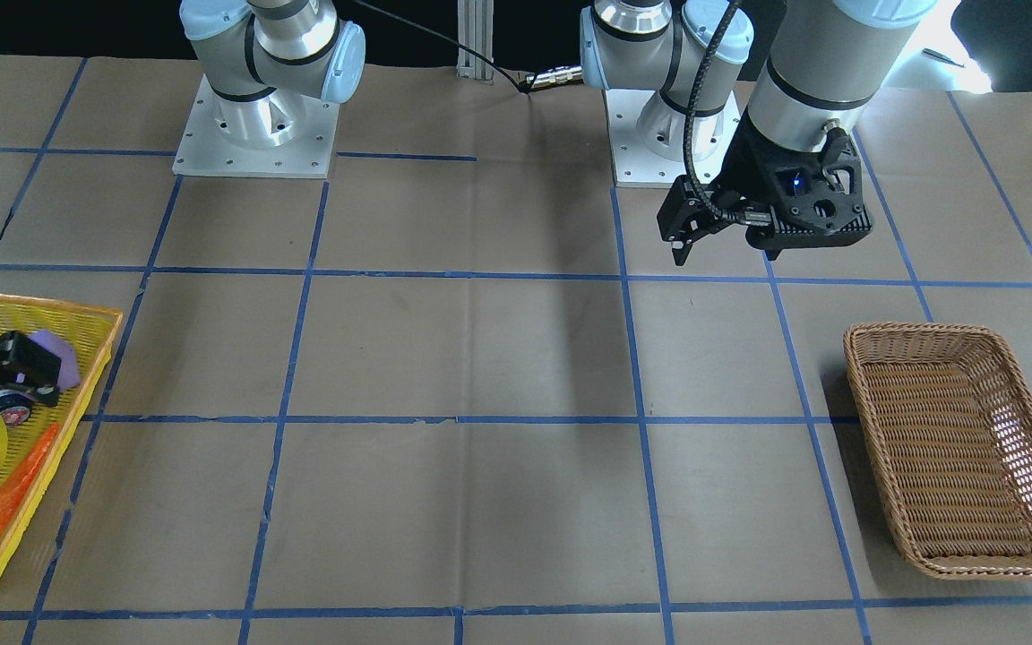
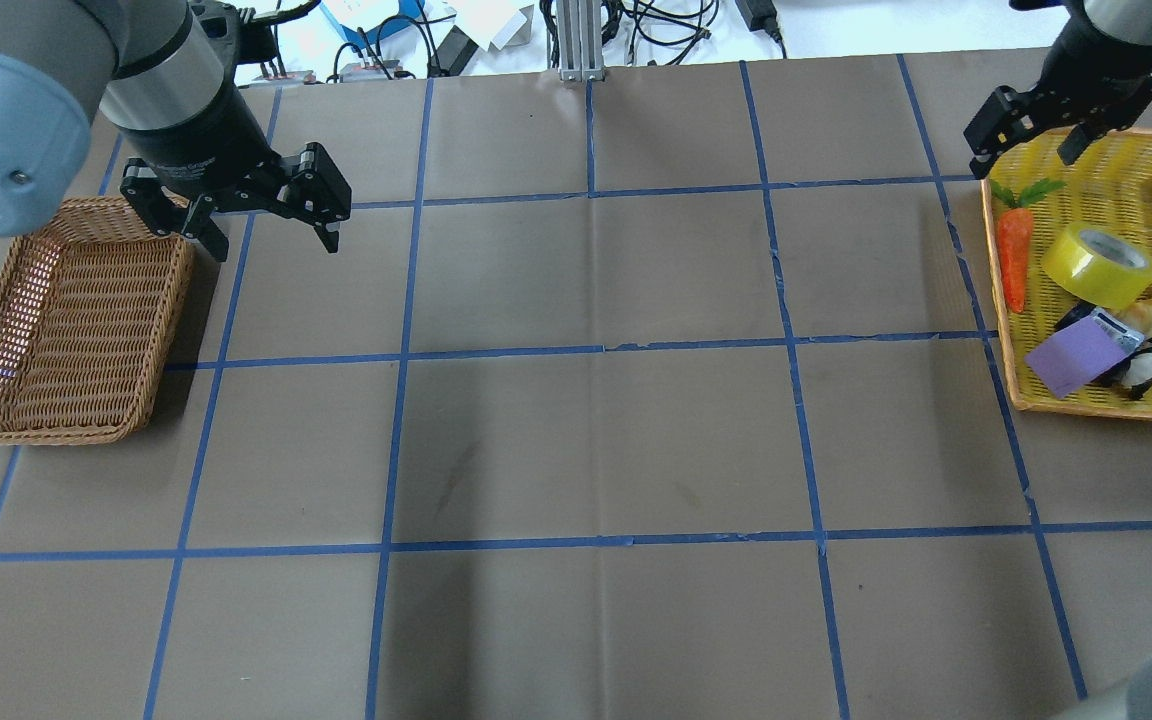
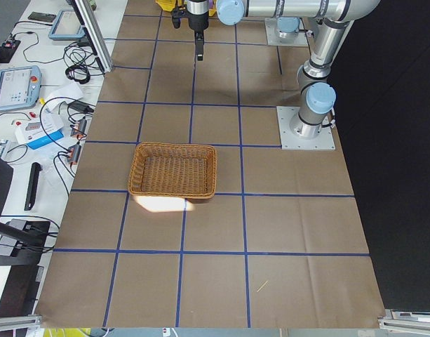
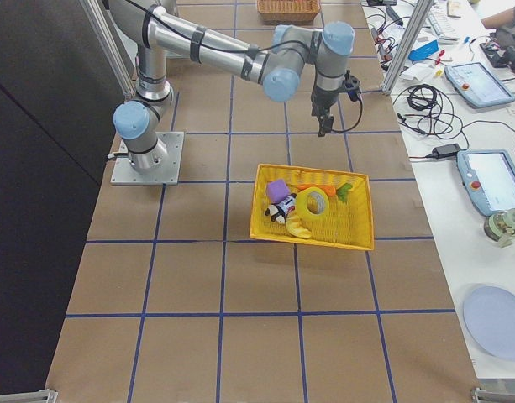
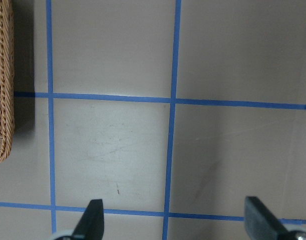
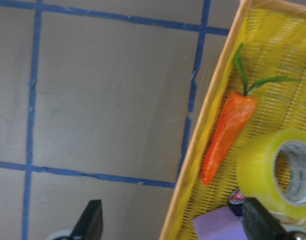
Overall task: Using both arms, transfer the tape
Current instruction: 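Move the right gripper over the yellow tray toward the yellow tape roll, then lower the right gripper and grasp the yellow tape roll by its rim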
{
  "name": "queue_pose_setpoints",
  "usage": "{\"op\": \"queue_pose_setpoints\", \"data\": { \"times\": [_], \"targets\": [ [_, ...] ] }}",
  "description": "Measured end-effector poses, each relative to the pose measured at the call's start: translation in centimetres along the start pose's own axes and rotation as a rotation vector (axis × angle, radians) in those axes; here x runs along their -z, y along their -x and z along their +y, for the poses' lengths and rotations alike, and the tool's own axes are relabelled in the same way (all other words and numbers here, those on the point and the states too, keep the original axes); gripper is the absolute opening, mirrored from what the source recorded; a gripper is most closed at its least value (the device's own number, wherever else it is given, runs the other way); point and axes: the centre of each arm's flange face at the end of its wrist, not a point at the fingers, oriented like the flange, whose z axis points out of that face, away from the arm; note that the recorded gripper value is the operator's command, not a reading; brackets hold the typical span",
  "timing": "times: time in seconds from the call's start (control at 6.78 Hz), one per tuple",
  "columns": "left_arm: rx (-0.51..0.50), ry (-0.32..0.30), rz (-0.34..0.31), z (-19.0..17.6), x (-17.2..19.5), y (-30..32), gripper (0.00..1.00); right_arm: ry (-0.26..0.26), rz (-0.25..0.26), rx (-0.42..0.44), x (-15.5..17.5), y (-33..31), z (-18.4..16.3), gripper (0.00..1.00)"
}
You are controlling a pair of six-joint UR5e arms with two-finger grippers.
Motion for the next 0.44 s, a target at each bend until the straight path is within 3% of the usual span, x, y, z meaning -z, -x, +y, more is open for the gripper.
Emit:
{"op": "queue_pose_setpoints", "data": {
  "times": [0.44],
  "targets": [
    [0.001, 0.000, 0.000, 0.0, 0.0, 0.0, 1.00, 0.073, -0.077, -0.038, -9.0, -10.5, -0.2, 0.94]
  ]
}}
